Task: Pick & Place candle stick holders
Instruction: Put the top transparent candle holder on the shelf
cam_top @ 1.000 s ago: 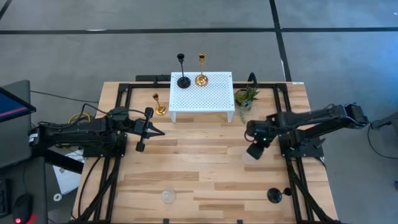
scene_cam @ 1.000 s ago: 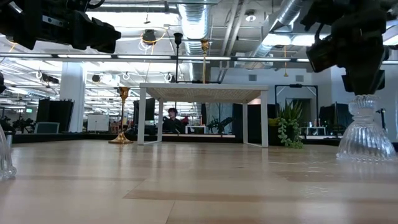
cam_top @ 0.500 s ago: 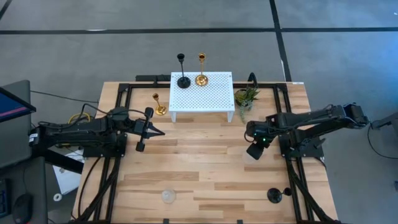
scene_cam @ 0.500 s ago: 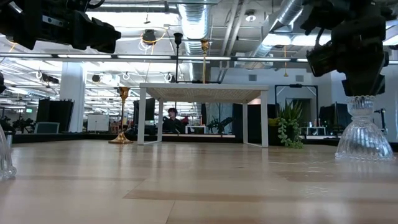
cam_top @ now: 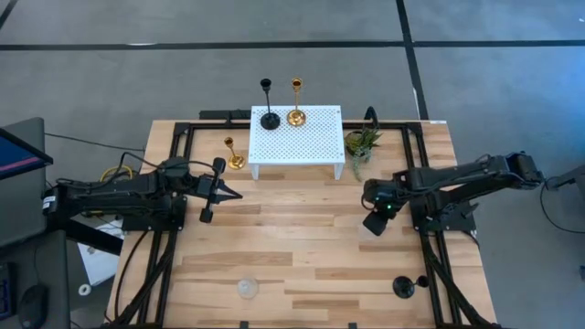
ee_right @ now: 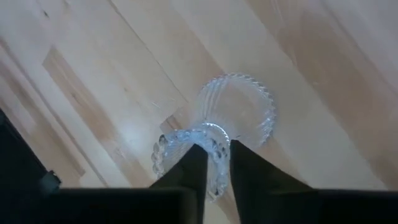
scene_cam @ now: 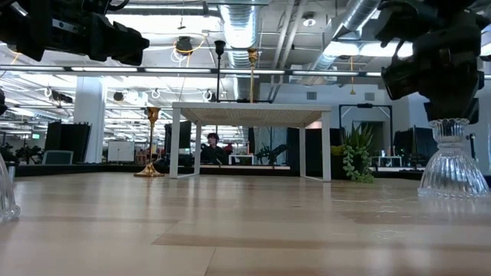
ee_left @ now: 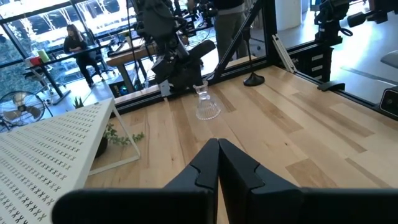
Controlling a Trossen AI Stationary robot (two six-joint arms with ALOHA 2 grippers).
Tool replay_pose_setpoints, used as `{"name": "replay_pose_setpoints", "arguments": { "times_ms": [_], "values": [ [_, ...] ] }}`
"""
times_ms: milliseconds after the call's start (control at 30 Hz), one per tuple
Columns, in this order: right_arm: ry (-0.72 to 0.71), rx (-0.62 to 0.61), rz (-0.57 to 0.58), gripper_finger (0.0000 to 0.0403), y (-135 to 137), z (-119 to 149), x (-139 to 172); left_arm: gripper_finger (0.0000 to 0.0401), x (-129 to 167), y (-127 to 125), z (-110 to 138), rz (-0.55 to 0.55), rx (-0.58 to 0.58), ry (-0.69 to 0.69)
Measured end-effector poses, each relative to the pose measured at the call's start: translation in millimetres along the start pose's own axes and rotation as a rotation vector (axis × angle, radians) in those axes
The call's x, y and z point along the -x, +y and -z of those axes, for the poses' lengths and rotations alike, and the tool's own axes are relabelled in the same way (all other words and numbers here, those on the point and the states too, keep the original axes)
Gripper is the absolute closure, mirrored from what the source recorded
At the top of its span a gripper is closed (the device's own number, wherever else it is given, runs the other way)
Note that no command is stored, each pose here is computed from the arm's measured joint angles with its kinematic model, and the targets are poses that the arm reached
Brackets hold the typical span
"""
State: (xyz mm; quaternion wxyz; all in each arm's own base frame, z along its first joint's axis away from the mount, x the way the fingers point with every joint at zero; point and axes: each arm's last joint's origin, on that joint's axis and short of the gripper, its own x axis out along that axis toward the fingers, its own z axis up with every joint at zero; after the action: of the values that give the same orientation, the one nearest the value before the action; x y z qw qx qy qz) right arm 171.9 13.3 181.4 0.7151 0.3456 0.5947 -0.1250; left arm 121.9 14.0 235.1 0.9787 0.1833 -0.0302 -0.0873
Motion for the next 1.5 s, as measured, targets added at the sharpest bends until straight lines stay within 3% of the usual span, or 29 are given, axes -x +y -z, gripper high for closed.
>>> {"name": "replay_pose_setpoints", "arguments": {
  "times_ms": [67,300,667,800,867,933,1033,1500],
  "values": [
    [-0.012,0.033,0.004,0.0385,0.5,-0.7,1.2,0.0392,0.0,0.0,0.0,0.0,0.0,0.0],
    [-0.014,0.068,0.039,0.0389,8.4,-5.4,15.9,0.0392,0.0,0.0,0.1,0.0,0.0,0.0],
    [-0.083,0.138,-0.021,0.0389,33.5,-20.2,69.6,0.0392,0.0,0.0,0.0,0.0,0.0,0.0],
    [-0.168,0.189,-0.032,0.0389,42.9,-26.4,90.0,0.0392,0.0,0.1,-0.2,-0.001,0.008,-0.002],
    [-0.201,0.205,-0.025,0.0389,46.1,-28.7,97.1,0.0392,-0.3,1.7,-2.3,-0.033,0.065,-0.018],
    [-0.226,0.222,-0.033,0.0389,49.7,-31.0,102.9,0.0392,-1.3,5.6,-2.7,-0.138,0.164,-0.011],
    [-0.238,0.244,-0.004,0.0389,51.5,-34.1,102.6,0.0396,-3.6,10.4,-0.9,-0.263,0.221,0.038],
    [-0.177,0.297,0.048,0.0389,61.8,-61.6,86.5,0.0394,-27.5,20.2,-1.4,-0.216,0.226,0.134]
  ]
}}
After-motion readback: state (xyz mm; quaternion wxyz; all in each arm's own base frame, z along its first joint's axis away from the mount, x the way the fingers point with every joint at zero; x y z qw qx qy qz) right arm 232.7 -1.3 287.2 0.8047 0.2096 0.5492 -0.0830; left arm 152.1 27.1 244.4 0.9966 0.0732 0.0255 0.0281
